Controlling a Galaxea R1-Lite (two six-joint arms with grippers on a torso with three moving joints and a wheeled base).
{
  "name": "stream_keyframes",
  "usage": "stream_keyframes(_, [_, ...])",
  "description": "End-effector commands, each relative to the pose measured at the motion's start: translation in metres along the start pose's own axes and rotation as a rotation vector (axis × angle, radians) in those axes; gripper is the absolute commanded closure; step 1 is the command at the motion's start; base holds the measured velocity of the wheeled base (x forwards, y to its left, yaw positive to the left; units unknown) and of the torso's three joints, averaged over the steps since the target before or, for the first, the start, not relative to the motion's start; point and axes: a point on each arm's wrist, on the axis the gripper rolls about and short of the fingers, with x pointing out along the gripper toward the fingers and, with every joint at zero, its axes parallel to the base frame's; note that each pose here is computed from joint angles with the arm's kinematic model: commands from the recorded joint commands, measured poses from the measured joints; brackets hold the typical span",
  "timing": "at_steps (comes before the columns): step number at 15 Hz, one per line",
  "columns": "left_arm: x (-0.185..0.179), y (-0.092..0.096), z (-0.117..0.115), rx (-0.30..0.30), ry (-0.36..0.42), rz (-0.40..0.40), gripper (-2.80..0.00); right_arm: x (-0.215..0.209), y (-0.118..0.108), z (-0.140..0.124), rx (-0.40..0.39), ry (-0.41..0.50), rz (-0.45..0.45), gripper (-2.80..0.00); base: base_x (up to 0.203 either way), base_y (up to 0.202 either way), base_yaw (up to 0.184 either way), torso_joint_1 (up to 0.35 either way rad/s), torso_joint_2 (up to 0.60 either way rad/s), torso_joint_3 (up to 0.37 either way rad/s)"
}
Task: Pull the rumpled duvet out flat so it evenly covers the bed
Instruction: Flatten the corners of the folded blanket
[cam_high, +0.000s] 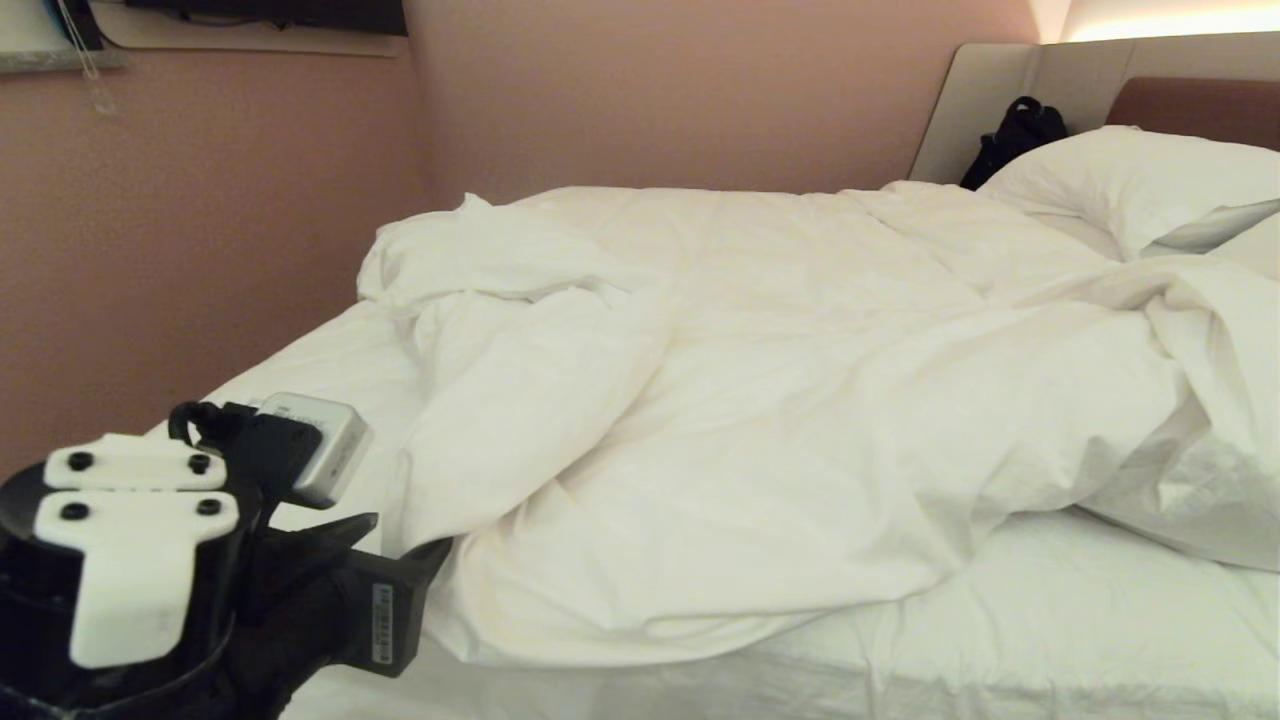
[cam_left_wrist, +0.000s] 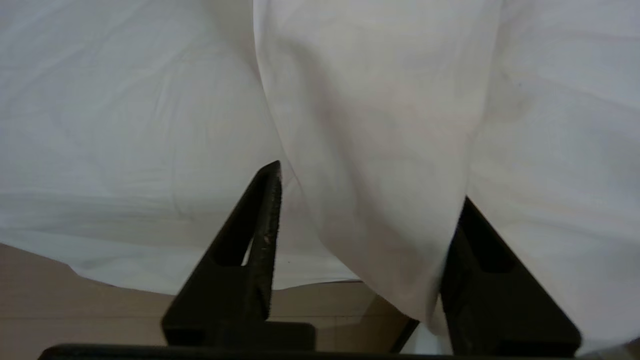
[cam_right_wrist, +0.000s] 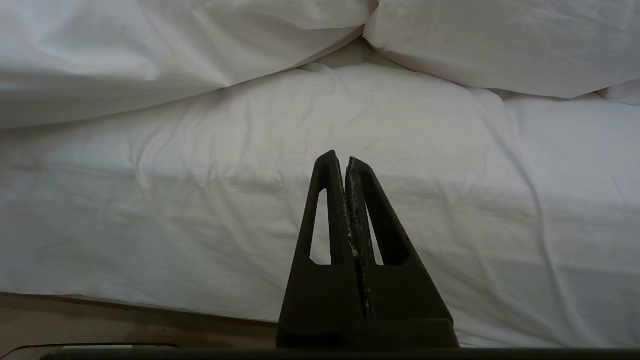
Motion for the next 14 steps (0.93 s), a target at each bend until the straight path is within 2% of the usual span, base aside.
stream_keyframes(1, [0.006, -0.004, 0.002, -0.039, 0.008, 0.006, -2.80, 0.000, 0.000, 0.000, -0.001, 0.000, 0.002, 0.00, 0.000, 0.000, 0.000, 0.000, 0.00, 0.000])
stream_keyframes(3, [0.003, -0.004, 0.011, -0.073, -0.027, -0.002, -2.80, 0.000, 0.000, 0.000, -0.001, 0.000, 0.001, 0.00, 0.000, 0.000, 0.000, 0.000, 0.00, 0.000])
stream_keyframes(7, [-0.025, 0.007, 0.059, -0.210, -0.194, -0.036, -2.80, 0.000, 0.000, 0.000, -0.001, 0.000, 0.001, 0.00, 0.000, 0.000, 0.000, 0.000, 0.00, 0.000])
stream_keyframes(8, [-0.032, 0.012, 0.066, -0.225, -0.208, -0.035, -2.80, 0.000, 0.000, 0.000, -0.001, 0.000, 0.002, 0.00, 0.000, 0.000, 0.000, 0.000, 0.00, 0.000])
stream_keyframes(12, [-0.045, 0.022, 0.087, -0.243, -0.162, -0.005, -2.80, 0.000, 0.000, 0.000, -0.001, 0.000, 0.001, 0.00, 0.000, 0.000, 0.000, 0.000, 0.00, 0.000])
stream_keyframes(14, [-0.054, 0.028, 0.108, -0.297, -0.166, 0.004, -2.80, 0.000, 0.000, 0.000, -0.001, 0.000, 0.001, 0.00, 0.000, 0.000, 0.000, 0.000, 0.00, 0.000])
